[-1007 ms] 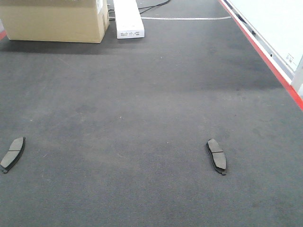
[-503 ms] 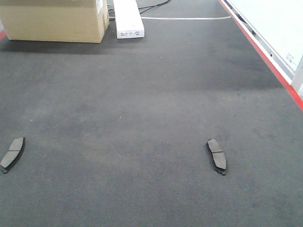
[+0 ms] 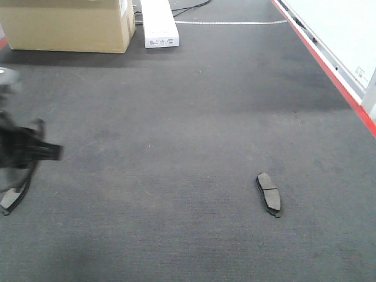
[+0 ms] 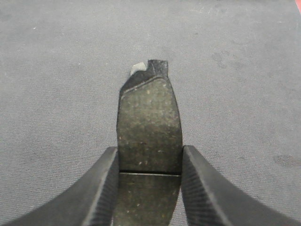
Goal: Move and align brake pads A on conveyor
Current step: 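Lower the left gripper beside the brake pad nearest it on the belt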
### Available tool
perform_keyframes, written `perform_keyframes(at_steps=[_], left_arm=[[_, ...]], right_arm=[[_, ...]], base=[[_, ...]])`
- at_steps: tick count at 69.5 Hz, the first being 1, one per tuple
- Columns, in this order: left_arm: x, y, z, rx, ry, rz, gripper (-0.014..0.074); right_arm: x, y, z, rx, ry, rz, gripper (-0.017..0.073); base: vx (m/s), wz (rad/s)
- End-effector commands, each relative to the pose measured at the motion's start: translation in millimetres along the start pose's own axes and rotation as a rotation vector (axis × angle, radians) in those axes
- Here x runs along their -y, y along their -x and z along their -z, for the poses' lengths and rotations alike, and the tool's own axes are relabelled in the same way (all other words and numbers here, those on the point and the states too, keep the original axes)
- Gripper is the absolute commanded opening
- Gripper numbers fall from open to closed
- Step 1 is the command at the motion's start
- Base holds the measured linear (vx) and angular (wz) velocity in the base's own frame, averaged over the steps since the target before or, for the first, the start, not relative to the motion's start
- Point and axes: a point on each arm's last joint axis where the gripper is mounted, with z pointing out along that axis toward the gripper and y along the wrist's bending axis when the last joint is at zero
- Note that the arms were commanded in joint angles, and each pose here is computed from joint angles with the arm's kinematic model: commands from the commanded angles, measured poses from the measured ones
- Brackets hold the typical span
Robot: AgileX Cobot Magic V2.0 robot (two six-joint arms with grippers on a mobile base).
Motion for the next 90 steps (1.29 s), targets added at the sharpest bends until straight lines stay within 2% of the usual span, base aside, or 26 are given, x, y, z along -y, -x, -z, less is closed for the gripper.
perform_keyframes(at_steps=[1, 8, 16, 29, 37, 44, 50, 90], left_arm=[[2.3, 21, -14, 0.027, -0.002, -0.001, -0.0006], [0.9, 27, -42, -0.041, -0.01, 0.041, -0.0006], [-10.7, 30, -66, -0.1, -0.005, 0.097, -0.0006], [-27.4, 23, -95, -0.235, -0.018, 0.065, -0.0006], [-39.9, 18, -108, -0.284, -0.017, 0.12, -0.0006], [-48.0, 17, -117, -0.281, -0.025, 0.175, -0.0006], [-52.3, 17, -122, -0.269, -0.028, 0.198, -0.0006], [-53.4, 30, -154, -0.301, -0.03, 0.204, -0.0006]], right_arm=[[0.2, 16, 3, 0.102, -0.007, 0.009, -0.0004], [0.2, 16, 3, 0.102, -0.007, 0.009, -0.0004], [0.2, 16, 3, 0.102, -0.007, 0.009, -0.0004], [0.2, 16, 3, 0.102, -0.007, 0.009, -0.0004], [0.2, 16, 3, 0.102, -0.007, 0.009, -0.0004], [0.2, 16, 3, 0.102, -0.007, 0.009, -0.0004], [0.2, 16, 3, 0.102, -0.007, 0.009, -0.0004], [0.2, 15, 3, 0.102, -0.007, 0.009, -0.0004]], base=[[0.0, 0.0], [0.0, 0.0], [0.0, 0.0], [0.0, 0.0], [0.0, 0.0], [0.0, 0.0], [0.0, 0.0], [0.0, 0.0]])
